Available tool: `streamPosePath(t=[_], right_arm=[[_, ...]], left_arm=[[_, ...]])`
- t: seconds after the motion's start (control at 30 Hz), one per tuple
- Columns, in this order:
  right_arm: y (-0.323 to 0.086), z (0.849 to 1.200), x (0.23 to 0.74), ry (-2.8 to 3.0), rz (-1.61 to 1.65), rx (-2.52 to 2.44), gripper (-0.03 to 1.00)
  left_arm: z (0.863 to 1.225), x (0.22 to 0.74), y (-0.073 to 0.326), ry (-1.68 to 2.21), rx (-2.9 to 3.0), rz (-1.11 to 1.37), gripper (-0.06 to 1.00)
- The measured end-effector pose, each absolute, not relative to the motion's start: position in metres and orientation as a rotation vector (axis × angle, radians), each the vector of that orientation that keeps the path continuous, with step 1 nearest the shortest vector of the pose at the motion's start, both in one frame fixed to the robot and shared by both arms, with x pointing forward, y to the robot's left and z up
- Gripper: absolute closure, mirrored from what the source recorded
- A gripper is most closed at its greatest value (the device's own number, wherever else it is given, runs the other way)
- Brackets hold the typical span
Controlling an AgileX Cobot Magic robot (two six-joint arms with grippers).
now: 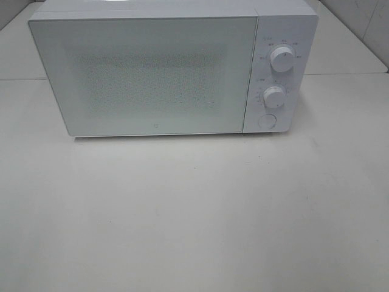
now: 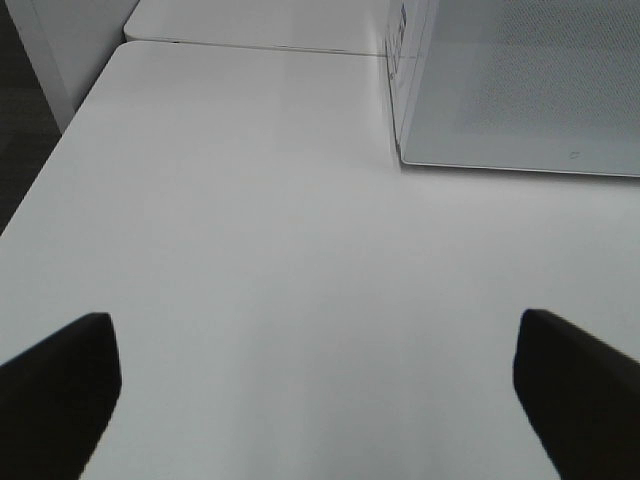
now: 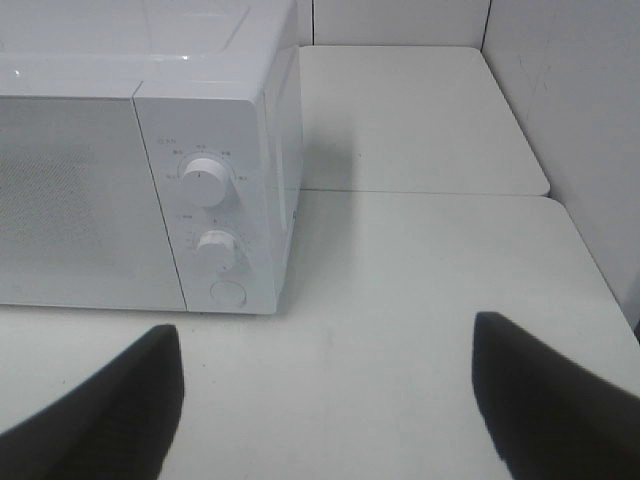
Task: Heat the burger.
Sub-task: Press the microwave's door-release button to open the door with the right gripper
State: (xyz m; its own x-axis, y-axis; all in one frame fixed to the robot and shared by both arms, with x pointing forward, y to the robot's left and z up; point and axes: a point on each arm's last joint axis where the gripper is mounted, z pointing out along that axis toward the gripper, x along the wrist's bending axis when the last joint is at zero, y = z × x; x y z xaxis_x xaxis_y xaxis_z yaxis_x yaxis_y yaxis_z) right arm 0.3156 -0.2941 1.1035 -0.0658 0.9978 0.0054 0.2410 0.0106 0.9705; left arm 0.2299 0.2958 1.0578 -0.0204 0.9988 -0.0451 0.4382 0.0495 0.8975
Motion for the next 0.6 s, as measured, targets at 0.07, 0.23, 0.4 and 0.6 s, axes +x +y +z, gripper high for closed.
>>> streamPosePath(t=[0.07,0.23,0.4,0.6], right_arm=[[-0.291,1.104,0.332,1.449,1.131,1.348,0.21],[-0.287,1.099,0.361,1.481,1.114,1.351,0.21],[-0.283,1.093,0.382,1.498,1.114,1.352,0.21],[-0.278,1.081,0.412,1.526,1.113,1.359,0.22]], left_arm=[[1.058,0.230,0.296,1.565,1.491,0.930,-0.05],[1.058,0.230,0.296,1.565,1.491,0.930,-0.05],[1.058,0.230,0.296,1.565,1.491,0.930,-0.05],[1.058,0.230,0.296,1.565,1.491,0.930,-0.05]])
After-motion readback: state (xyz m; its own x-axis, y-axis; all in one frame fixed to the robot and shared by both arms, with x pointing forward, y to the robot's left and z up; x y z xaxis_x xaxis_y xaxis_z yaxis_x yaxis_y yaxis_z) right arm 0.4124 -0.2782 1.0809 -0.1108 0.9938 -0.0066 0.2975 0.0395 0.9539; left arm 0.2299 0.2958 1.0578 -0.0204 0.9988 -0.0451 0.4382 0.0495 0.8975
